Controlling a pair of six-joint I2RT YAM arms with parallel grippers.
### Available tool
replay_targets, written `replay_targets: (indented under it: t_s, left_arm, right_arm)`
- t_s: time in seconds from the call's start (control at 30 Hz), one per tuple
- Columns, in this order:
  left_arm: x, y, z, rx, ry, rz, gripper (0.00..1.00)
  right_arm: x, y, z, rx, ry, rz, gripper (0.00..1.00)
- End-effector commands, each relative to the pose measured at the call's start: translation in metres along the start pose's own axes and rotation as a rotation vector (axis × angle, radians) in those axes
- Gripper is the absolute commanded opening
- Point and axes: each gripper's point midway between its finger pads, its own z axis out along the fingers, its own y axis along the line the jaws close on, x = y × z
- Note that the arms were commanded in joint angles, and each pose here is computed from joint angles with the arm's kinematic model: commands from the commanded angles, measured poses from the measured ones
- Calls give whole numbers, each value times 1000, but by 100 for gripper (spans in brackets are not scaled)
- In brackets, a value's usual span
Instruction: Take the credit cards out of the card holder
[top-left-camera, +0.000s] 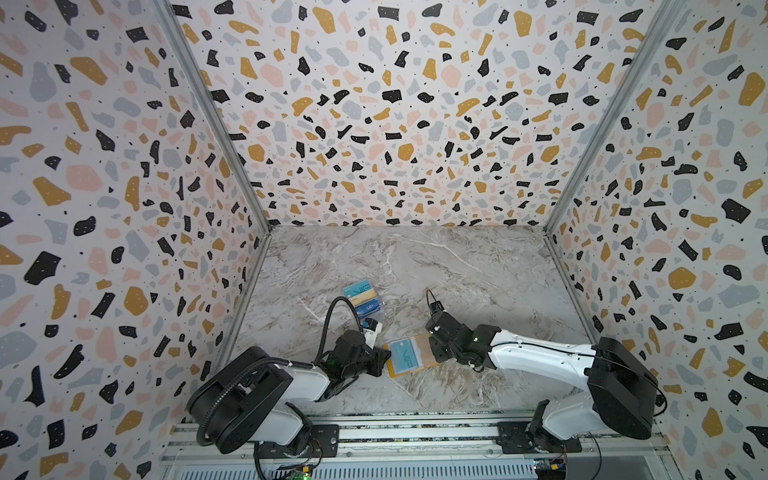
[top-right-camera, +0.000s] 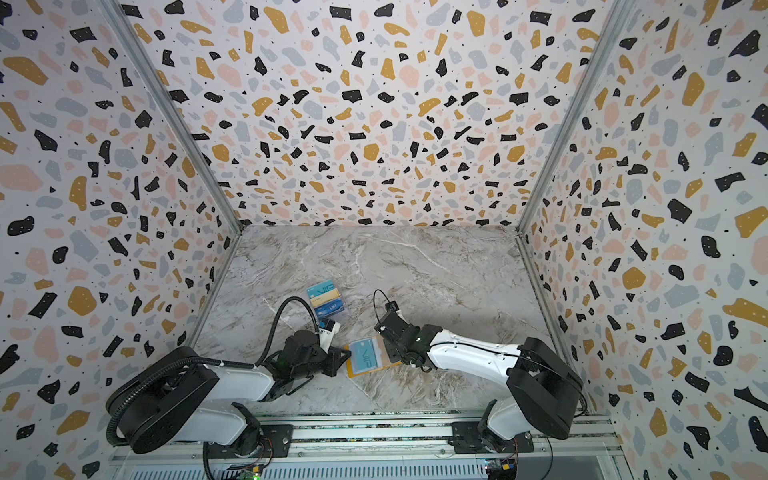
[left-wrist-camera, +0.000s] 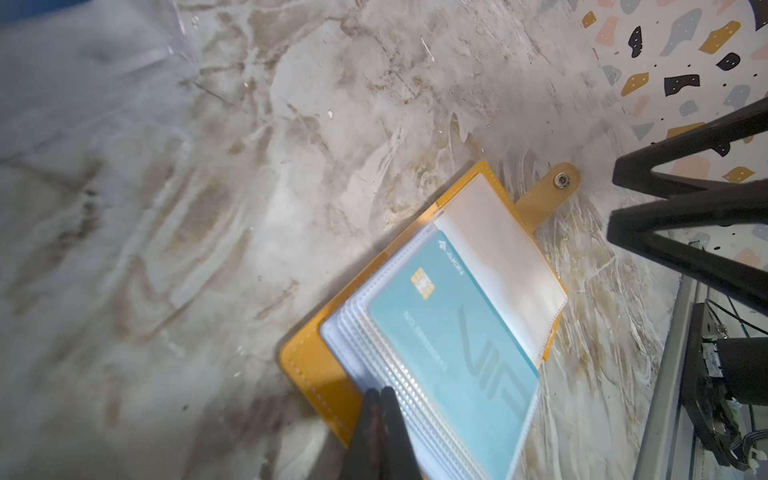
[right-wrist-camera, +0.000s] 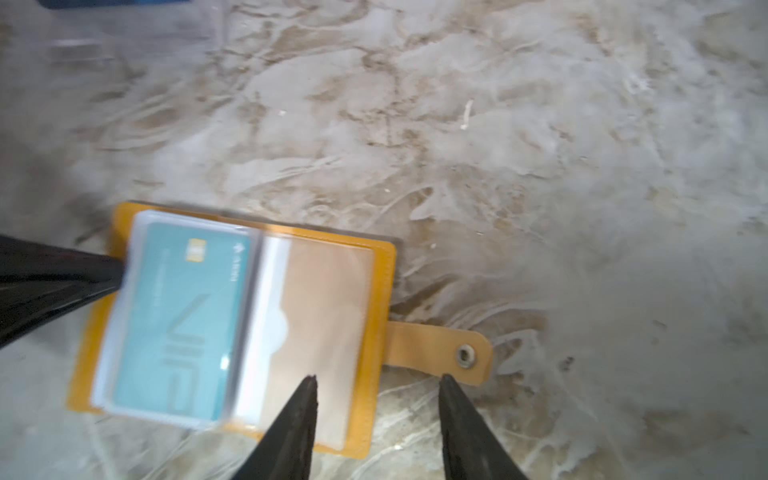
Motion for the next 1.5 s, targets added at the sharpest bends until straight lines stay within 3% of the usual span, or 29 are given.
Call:
replay_targets:
  t_s: [0.0,0.23,0.87,1.47]
  left_arm:
    - [26,17,1,-75,96,-2,0]
    - [29,20,3,-80,107,3,0]
    - [34,24,8,-93,130,7,0]
    - [41,29,11,-106,158,2,0]
  right_arm:
    - [-21,44,-18,-254,-26,-21,49]
    - [-12,73,0,-474,65,37,49]
    - [20,63,39,-622,214,193,43]
    - [7,67,13,-845,141,272,37]
